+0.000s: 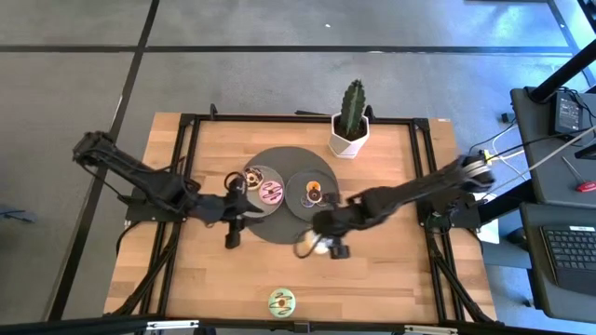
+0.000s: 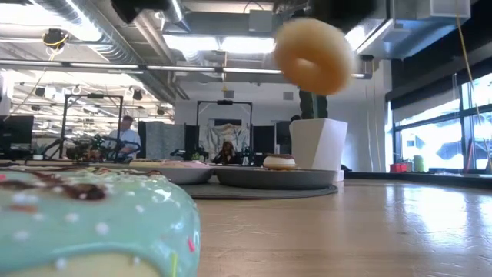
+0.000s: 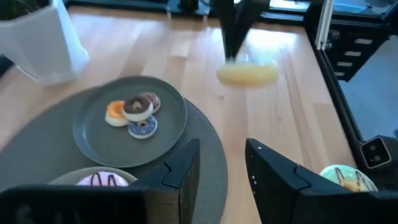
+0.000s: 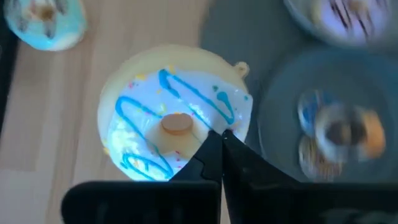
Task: Pick & Place donuts
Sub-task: Put the large white donut on the light gray plate
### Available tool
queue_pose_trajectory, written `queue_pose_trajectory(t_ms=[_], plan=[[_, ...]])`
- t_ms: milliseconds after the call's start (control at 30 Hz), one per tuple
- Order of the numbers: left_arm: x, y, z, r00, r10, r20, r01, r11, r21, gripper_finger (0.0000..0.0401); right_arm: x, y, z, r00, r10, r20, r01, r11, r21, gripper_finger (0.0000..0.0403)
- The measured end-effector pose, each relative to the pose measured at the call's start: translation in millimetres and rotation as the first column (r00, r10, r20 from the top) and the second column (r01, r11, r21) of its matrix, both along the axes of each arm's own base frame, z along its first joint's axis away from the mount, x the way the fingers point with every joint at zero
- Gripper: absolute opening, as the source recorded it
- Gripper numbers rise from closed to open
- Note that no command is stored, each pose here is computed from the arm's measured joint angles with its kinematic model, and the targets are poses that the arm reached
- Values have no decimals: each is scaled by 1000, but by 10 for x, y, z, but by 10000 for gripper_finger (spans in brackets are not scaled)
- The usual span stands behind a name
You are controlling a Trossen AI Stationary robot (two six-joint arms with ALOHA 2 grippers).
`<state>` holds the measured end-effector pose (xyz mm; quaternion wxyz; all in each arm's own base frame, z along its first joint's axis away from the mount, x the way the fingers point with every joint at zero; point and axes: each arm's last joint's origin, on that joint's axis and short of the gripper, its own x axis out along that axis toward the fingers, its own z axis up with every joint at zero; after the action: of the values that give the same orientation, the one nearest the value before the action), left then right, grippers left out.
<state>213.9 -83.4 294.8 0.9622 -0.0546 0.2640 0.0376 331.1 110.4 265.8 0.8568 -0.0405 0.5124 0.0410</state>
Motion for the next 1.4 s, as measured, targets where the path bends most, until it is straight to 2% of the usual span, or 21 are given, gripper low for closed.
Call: queue_pose_trajectory(t_ms=[100, 233, 400, 533, 700, 900, 1233, 1300, 1400], plan=[[-43, -56, 21, 1000, -5, 17, 5, 1000, 15, 125, 365, 7, -19, 993, 117, 12, -116, 993, -20, 1], [-62, -96, 20, 1000, -19, 17, 19, 1000, 17, 123, 766, -7, -198, 980, 195, -33, -197, 977, -82, 1], [-80, -91, -7, 1000, 4, -11, -5, 1000, -7, 125, 1106, 2, -506, 964, 248, -98, -259, 958, -120, 4], [-99, -77, -39, 999, 21, -47, -22, 1000, -10, 123, 1277, -7, -720, 955, 264, -135, -281, 951, -130, 6], [-110, -71, -54, 996, 55, -63, -58, 997, -50, 124, 1360, -60, -866, 953, 256, -162, -280, 950, -141, 7], [-109, -72, -55, 996, 57, -63, -61, 997, -54, 123, 1367, -95, -898, 939, 293, -181, -321, 934, -156, 13], [-109, -71, -55, 993, 103, -63, -111, 986, -126, 123, 1355, -102, -895, 951, 245, -187, -273, 952, -139, 104], [-105, -77, -62, 991, 114, -67, -123, 982, -147, 123, 1283, -117, -840, 947, 222, -234, -256, 958, -129, 118], [-72, -112, -113, 990, 106, -88, -117, 985, -129, 125, 1152, -144, -665, 943, 174, -283, -211, 972, -107, 130]])
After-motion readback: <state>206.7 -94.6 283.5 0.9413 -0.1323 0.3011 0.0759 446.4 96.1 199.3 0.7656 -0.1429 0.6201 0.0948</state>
